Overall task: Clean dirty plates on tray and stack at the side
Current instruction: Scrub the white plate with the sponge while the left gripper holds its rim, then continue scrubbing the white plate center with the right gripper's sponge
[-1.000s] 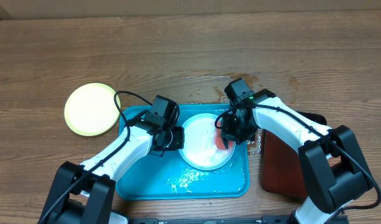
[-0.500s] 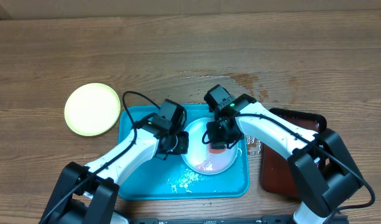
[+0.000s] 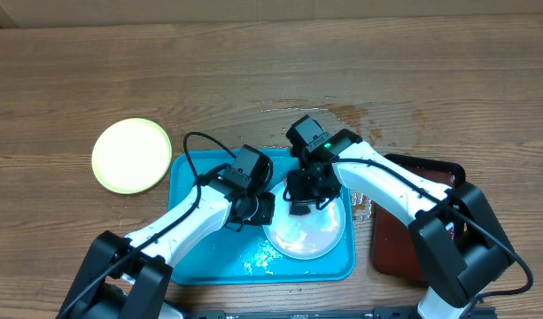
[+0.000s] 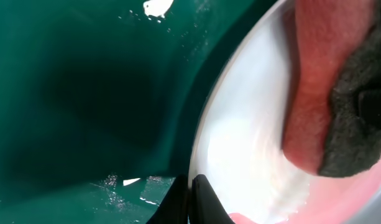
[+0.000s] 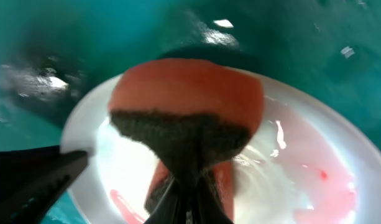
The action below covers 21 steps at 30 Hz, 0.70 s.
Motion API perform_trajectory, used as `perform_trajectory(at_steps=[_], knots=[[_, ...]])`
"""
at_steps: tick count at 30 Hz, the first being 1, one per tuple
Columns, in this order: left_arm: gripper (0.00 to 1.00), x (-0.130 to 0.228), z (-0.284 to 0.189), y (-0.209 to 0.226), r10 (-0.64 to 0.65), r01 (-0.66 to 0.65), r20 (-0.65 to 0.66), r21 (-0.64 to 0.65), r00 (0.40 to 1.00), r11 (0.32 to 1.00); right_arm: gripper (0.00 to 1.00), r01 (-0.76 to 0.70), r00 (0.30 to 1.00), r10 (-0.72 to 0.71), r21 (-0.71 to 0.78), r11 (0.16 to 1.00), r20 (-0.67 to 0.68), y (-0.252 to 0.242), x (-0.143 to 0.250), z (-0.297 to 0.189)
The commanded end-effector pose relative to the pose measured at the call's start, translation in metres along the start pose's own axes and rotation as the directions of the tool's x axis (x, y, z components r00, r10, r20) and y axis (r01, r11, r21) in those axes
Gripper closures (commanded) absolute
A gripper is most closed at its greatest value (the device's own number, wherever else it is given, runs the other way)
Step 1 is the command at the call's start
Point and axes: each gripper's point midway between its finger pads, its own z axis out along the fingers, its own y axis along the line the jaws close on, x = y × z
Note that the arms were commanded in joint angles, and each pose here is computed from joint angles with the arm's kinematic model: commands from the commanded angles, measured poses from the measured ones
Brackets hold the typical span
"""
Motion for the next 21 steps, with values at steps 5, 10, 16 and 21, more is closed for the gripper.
perform_trajectory(at_steps=[5,10,16,21], knots=[[0.96,0.001,0.001,-0.006,0.041,-0.041,-0.010,0.014,0.999,0.999,0.96,-0.094,0.993,0.104,0.155,0.983,-0.057,-0.053,0.026,0.017],[0.96,0.000,0.001,-0.003,0.017,-0.017,-0.003,-0.008,1.000,1.000,0.96,-0.124,0.982,0.150,0.216,0.969,-0.112,-0.076,0.047,0.023],[0.96,-0.001,0.001,0.002,-0.013,0.013,0.005,-0.032,1.000,0.999,0.96,-0.144,0.976,0.191,0.345,0.928,-0.106,-0.101,0.054,0.013],[0.96,-0.003,0.000,0.006,-0.051,0.052,0.015,-0.052,0.999,0.997,0.96,-0.155,0.973,0.213,0.427,0.891,-0.092,-0.110,0.052,-0.005]])
